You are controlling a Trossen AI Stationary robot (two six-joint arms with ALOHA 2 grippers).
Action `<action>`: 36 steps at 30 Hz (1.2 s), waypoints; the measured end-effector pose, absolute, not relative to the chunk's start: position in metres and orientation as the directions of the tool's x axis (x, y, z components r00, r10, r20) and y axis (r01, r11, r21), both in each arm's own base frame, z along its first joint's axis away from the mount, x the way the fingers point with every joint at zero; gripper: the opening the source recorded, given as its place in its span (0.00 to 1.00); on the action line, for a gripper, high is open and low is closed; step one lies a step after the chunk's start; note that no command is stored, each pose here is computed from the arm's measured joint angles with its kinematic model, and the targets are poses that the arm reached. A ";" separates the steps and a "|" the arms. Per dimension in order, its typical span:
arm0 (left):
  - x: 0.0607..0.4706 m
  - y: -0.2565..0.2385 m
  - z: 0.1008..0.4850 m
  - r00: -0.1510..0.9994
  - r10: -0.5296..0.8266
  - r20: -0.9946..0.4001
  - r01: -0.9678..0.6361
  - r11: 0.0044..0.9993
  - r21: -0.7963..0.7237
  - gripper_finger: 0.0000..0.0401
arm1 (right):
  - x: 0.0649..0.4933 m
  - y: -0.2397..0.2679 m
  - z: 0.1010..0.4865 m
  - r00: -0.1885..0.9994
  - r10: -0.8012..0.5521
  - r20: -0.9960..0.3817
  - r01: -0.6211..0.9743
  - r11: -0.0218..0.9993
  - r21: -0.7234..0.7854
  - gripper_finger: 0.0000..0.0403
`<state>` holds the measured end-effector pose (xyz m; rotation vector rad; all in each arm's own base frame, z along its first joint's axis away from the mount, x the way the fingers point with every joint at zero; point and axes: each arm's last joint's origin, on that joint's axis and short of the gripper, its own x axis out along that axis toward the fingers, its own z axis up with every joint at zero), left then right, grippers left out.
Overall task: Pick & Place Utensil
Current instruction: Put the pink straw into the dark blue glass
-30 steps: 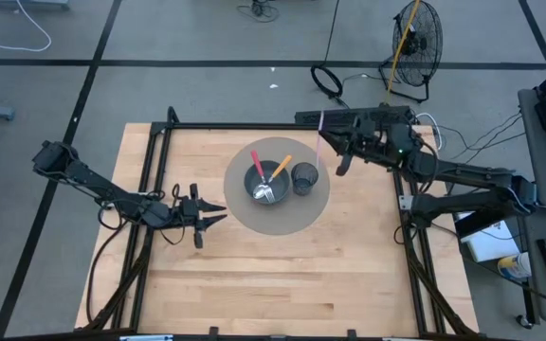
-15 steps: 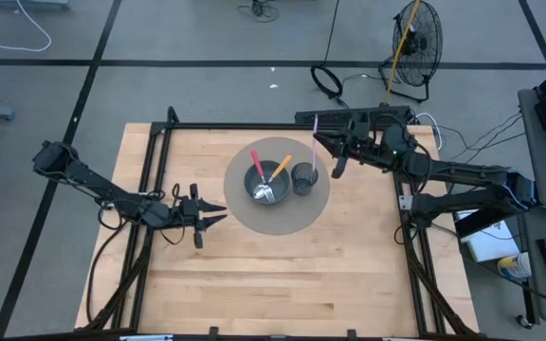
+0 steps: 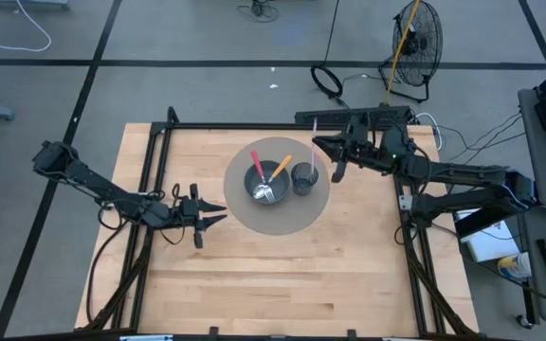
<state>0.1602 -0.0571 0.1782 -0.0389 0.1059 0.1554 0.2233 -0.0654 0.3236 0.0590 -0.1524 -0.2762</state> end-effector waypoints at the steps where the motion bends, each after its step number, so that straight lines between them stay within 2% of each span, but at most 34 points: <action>1: 0.160 -0.057 0.178 0.982 0.152 -0.108 -0.156 0.987 -0.030 0.26 | 0.223 -0.064 0.320 0.950 -0.271 0.157 0.263 0.962 0.075 0.00; 6: 0.160 -0.057 0.178 0.982 0.152 -0.108 -0.156 0.987 -0.031 0.26 | 0.216 -0.060 0.300 0.928 -0.258 0.270 0.244 0.966 0.085 0.00; 14: 0.160 -0.057 0.178 0.983 0.152 -0.107 -0.157 0.987 -0.036 0.26 | 0.203 -0.059 0.262 0.911 -0.302 0.280 0.285 0.953 0.101 0.00; 19: 0.160 -0.057 0.180 0.985 0.151 -0.088 -0.155 0.987 -0.045 0.26 | 0.198 -0.058 0.256 0.891 -0.320 0.320 0.300 0.947 0.113 0.00; 29: 0.160 -0.057 0.181 0.983 0.168 -0.081 -0.172 0.984 -0.046 0.26 | 0.206 -0.061 0.240 0.905 -0.340 0.257 0.312 0.939 0.145 0.00; 36: 0.160 -0.057 0.181 0.983 0.167 -0.079 -0.172 0.984 -0.053 0.26 | 0.215 -0.066 0.230 0.899 -0.352 0.262 0.321 0.935 0.152 0.00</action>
